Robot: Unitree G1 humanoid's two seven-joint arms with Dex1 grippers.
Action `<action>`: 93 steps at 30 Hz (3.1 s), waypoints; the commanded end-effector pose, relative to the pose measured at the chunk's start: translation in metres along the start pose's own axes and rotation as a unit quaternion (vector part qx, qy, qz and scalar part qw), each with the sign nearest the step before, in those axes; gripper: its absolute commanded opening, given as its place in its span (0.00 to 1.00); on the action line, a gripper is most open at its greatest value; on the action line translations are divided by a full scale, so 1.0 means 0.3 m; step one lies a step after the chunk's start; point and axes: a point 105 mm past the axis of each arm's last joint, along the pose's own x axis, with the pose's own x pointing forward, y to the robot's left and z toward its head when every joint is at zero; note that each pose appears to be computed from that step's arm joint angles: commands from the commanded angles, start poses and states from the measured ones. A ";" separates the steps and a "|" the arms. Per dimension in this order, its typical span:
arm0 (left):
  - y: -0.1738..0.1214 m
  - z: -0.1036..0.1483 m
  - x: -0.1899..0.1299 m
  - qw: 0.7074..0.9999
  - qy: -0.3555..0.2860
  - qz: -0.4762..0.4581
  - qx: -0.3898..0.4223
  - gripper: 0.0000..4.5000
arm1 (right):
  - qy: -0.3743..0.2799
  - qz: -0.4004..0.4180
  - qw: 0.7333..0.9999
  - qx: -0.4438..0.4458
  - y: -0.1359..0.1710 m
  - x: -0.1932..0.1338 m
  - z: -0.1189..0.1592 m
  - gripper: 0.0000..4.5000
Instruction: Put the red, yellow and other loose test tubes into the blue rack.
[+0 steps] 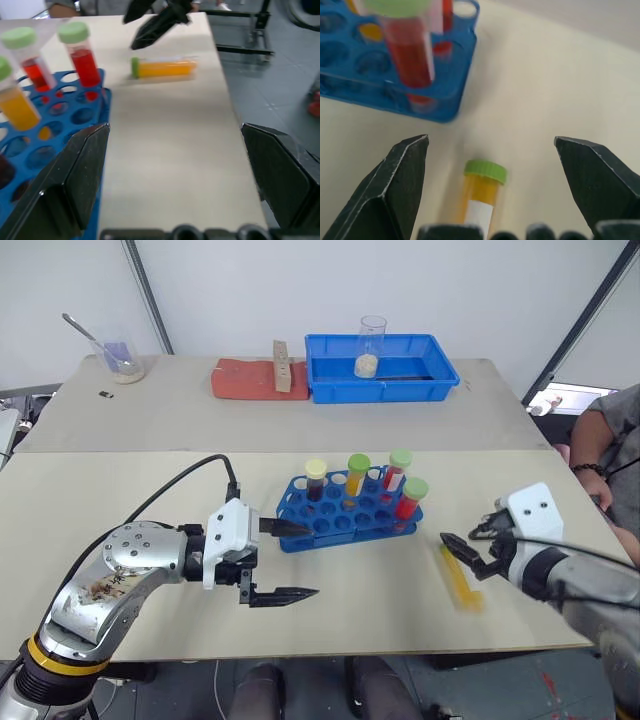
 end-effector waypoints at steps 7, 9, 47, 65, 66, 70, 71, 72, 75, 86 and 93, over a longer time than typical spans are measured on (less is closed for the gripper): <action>-0.059 0.022 0.035 0.999 -0.014 -0.031 0.027 1.00 | 0.146 0.057 0.987 0.041 -0.018 0.045 -0.097 0.98; -0.065 0.022 0.043 0.999 -0.017 -0.031 0.027 1.00 | 0.163 0.063 0.984 0.045 -0.022 0.061 -0.103 0.98; 0.097 -0.001 -0.127 0.996 -0.025 0.084 -0.023 1.00 | -0.382 0.211 0.900 0.011 0.380 0.051 0.342 0.22; 0.077 0.034 -0.084 0.997 -0.036 0.067 -0.024 1.00 | -0.445 0.075 0.893 -0.005 0.368 0.197 0.291 0.22; 0.077 0.035 -0.083 0.997 -0.036 0.067 -0.023 1.00 | -0.444 0.070 0.893 -0.005 0.367 0.202 0.287 0.22; 0.078 0.037 -0.082 0.997 -0.036 0.067 -0.022 1.00 | -0.435 0.055 0.899 -0.011 0.364 0.222 0.267 0.22; 0.080 0.037 -0.082 0.997 -0.036 0.067 -0.021 1.00 | -0.432 0.052 0.900 -0.013 0.365 0.230 0.259 0.22; 0.081 0.038 -0.081 0.997 -0.037 0.067 -0.021 1.00 | -0.430 0.052 0.901 -0.015 0.367 0.236 0.254 0.22; 0.084 0.040 -0.079 0.997 -0.037 0.066 -0.019 1.00 | -0.427 0.048 0.903 -0.021 0.372 0.245 0.241 0.22; 0.089 0.043 -0.081 0.997 -0.039 0.068 -0.019 1.00 | -0.432 0.043 0.900 -0.022 0.379 0.221 0.237 0.22; 0.095 0.042 -0.082 0.996 -0.039 0.071 -0.020 1.00 | -0.447 0.035 0.894 -0.003 0.384 0.231 0.240 0.22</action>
